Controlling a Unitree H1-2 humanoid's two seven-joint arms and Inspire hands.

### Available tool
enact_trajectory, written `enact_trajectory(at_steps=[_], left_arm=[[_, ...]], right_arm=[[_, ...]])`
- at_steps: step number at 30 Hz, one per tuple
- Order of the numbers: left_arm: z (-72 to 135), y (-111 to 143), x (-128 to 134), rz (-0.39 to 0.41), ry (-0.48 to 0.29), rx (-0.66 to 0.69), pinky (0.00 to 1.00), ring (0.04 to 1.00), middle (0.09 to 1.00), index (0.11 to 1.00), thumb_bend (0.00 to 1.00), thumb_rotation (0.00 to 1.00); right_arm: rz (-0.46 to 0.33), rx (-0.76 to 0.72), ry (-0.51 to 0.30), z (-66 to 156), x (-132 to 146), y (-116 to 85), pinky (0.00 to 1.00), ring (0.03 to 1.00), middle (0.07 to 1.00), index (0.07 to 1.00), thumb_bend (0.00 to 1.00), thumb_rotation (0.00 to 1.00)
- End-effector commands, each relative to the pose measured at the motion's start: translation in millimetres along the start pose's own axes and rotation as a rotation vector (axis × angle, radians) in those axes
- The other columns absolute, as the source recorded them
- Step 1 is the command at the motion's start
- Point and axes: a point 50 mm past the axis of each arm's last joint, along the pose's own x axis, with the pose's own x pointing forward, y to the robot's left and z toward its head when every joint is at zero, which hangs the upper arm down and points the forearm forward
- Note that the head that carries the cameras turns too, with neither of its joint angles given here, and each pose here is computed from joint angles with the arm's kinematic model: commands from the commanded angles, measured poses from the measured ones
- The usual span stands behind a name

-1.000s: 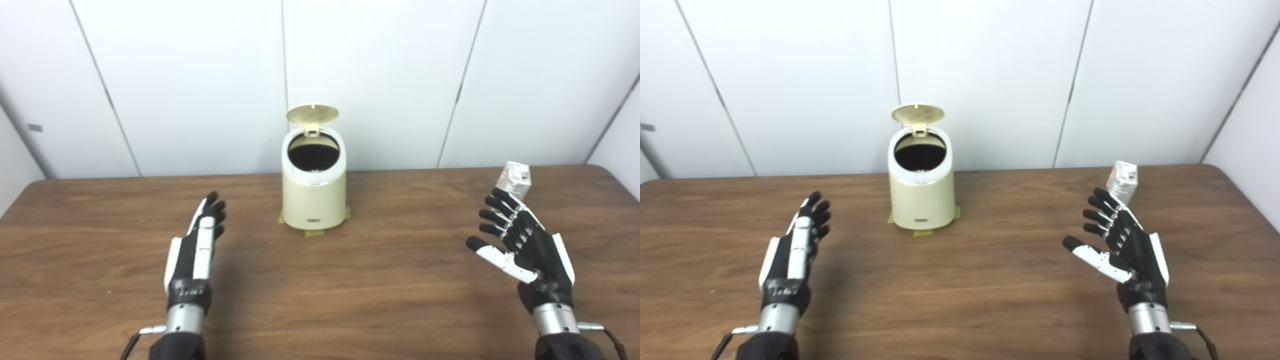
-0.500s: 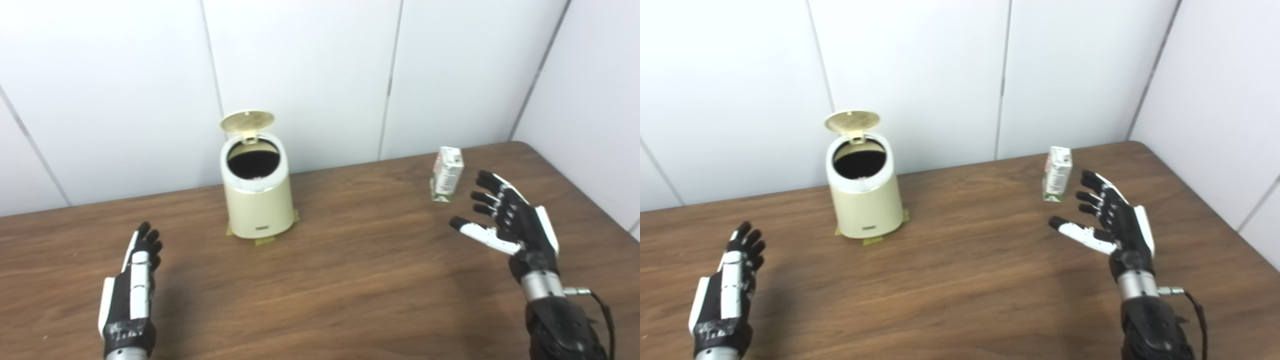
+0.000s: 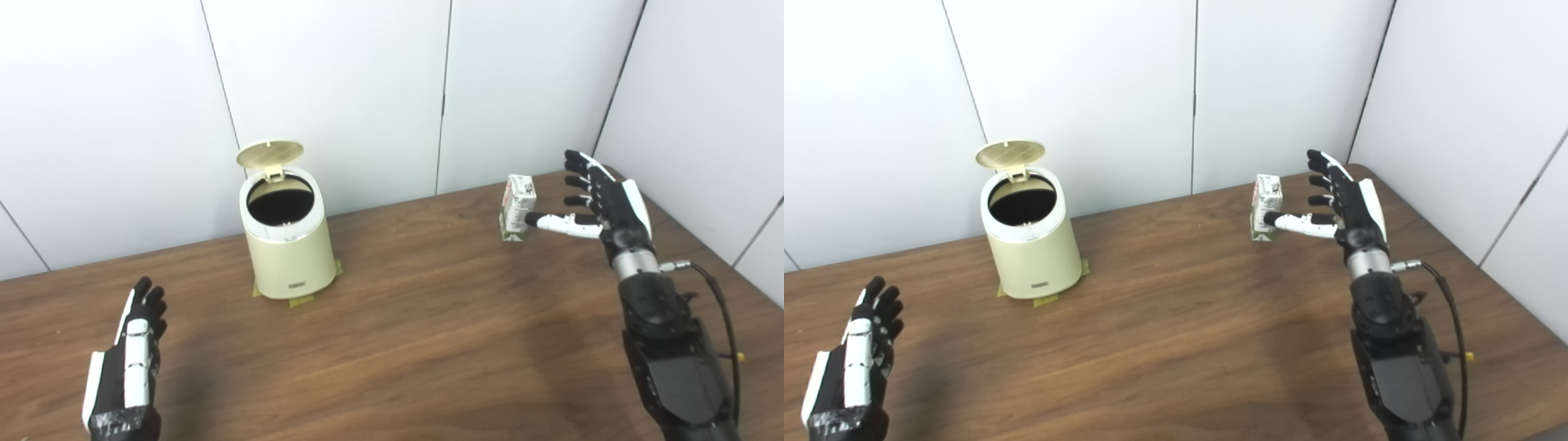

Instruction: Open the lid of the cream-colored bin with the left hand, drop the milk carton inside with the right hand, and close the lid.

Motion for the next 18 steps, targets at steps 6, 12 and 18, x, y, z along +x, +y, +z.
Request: enact_trajectory(at_steps=[6, 12, 18], left_arm=[[14.4, -1.6, 2.4, -0.018, -0.054, 0.011, 1.0, 0.981, 0.971, 0.997, 0.32, 1.0], [15.5, -0.5, 1.2, -0.012, -0.055, 0.009, 1.0, 0.979, 0.965, 0.997, 0.33, 1.0], [18.8, 0.8, 1.3, -0.009, -0.058, 0.005, 1.0, 0.979, 0.967, 0.995, 0.32, 1.0]], right_arm=[[-0.011, -0.136, -0.054, 16.6, 47.6, -11.2, 0.76, 0.83, 0.861, 0.87, 0.89, 0.13], [0.023, -0.223, -0.036, 13.6, 71.2, -8.6, 0.78, 0.833, 0.856, 0.857, 0.93, 0.13], [0.062, -0.282, -0.023, 10.4, 91.5, -0.6, 0.72, 0.816, 0.859, 0.848, 0.93, 0.09]])
